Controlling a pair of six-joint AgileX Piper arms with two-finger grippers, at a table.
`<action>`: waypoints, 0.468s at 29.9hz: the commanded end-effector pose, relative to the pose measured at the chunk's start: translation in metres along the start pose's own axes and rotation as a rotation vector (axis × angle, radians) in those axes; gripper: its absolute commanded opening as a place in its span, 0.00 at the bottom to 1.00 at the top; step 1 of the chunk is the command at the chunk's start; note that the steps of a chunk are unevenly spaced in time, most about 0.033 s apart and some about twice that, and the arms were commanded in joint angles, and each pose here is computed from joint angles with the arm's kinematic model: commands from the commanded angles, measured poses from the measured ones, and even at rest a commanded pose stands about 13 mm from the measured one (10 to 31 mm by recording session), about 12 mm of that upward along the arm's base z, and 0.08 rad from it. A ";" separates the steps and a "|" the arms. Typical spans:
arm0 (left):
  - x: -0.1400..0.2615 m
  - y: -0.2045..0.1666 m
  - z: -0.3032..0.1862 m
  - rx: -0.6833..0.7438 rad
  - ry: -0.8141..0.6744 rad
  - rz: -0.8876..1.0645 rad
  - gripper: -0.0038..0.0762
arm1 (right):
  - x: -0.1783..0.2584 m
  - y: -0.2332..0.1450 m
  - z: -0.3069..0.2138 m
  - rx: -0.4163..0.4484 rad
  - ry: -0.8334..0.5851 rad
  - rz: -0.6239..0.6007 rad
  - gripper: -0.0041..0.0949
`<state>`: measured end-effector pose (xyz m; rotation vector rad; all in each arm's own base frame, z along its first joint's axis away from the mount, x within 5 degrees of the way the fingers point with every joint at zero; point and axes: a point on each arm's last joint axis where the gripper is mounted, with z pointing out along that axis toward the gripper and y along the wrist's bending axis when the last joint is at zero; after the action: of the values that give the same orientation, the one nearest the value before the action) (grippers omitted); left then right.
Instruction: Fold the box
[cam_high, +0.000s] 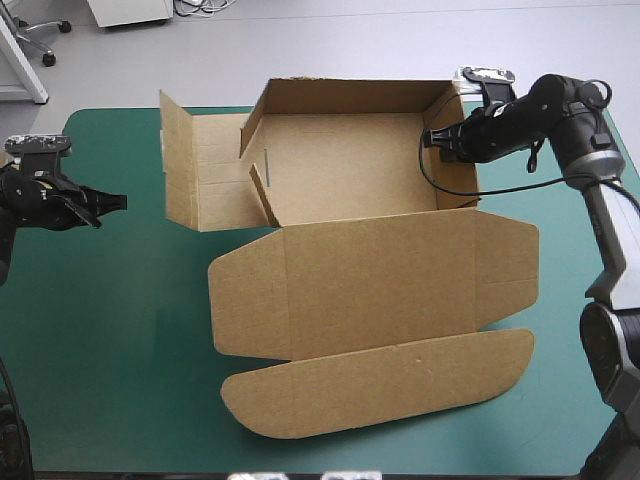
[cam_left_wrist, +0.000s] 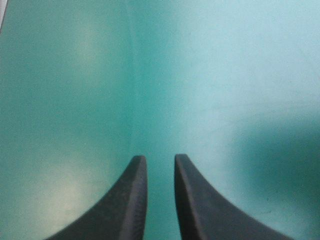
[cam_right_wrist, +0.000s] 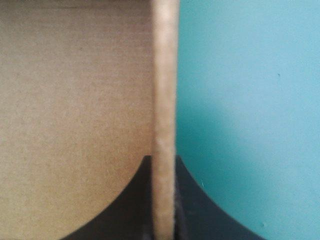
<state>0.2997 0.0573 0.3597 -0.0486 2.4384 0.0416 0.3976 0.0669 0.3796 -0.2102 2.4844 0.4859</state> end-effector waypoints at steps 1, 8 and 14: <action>-0.017 -0.003 -0.014 0.035 -0.151 -0.056 0.22 | -0.007 0.003 -0.040 -0.041 -0.107 -0.006 0.01; -0.019 -0.023 0.035 0.343 -0.059 -0.224 0.23 | -0.009 0.007 -0.043 -0.114 -0.132 -0.005 0.01; -0.021 -0.038 0.061 0.578 -0.036 -0.264 0.31 | -0.012 0.011 -0.043 -0.158 -0.160 -0.003 0.01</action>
<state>0.3547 0.0320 0.3014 -0.1404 2.4460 -0.6190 0.3970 0.0586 0.3841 -0.2358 2.4479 0.6016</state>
